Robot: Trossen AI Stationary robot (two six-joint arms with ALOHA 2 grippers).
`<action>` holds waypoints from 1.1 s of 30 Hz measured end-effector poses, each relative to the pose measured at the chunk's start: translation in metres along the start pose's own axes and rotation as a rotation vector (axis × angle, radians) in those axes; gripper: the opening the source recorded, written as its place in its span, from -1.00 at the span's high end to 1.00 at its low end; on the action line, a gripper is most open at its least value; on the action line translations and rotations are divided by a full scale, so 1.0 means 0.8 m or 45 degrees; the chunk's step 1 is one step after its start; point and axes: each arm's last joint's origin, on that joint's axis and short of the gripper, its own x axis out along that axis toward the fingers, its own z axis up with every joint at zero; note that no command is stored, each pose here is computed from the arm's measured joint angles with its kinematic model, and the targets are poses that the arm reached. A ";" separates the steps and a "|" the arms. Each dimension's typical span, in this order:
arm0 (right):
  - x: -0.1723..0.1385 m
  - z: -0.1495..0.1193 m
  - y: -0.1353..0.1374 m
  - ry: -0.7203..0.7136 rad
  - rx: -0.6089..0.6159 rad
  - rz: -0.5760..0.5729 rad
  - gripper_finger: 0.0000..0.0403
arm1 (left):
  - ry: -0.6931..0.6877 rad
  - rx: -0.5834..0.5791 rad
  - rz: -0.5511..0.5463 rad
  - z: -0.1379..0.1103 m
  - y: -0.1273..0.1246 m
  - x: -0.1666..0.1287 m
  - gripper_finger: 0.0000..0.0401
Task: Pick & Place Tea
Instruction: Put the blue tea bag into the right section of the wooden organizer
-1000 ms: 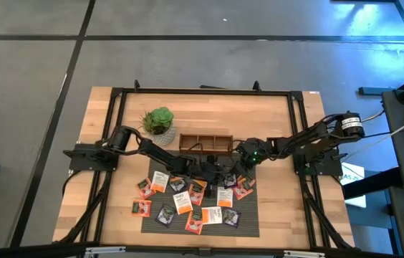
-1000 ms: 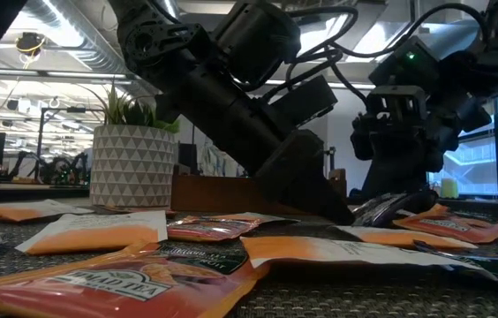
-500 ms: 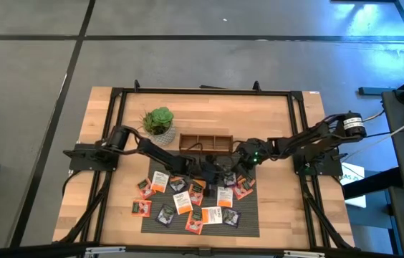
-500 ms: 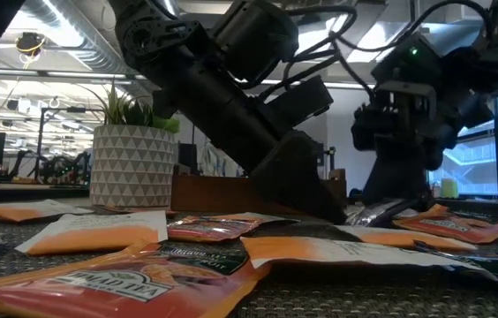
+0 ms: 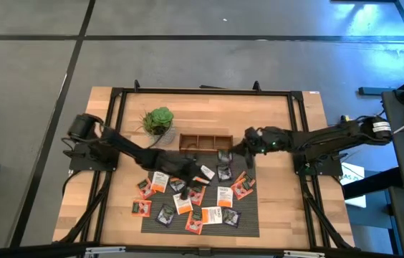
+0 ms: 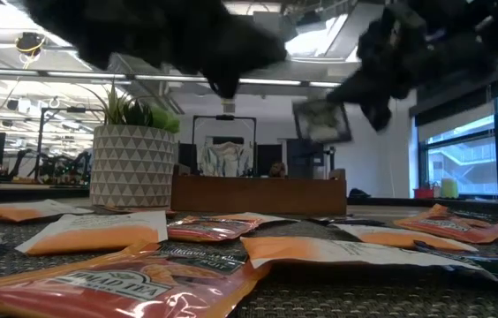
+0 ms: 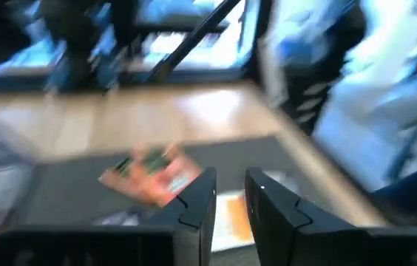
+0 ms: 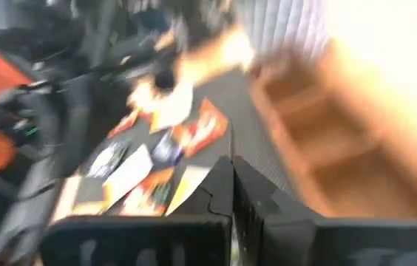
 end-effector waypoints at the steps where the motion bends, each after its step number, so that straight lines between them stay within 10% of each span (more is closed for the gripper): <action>1: -0.001 0.008 0.001 -0.043 -0.065 -0.044 0.99 | -0.040 0.004 -0.039 0.002 -0.003 -0.007 0.66; 11: 0.017 0.006 -0.032 0.001 -0.311 -0.359 0.99 | -0.134 0.096 -0.106 0.012 -0.024 -0.028 0.64; 33: 0.051 -0.018 -0.060 0.098 -0.489 -0.423 0.96 | -0.035 0.092 -0.075 0.003 -0.022 -0.028 0.66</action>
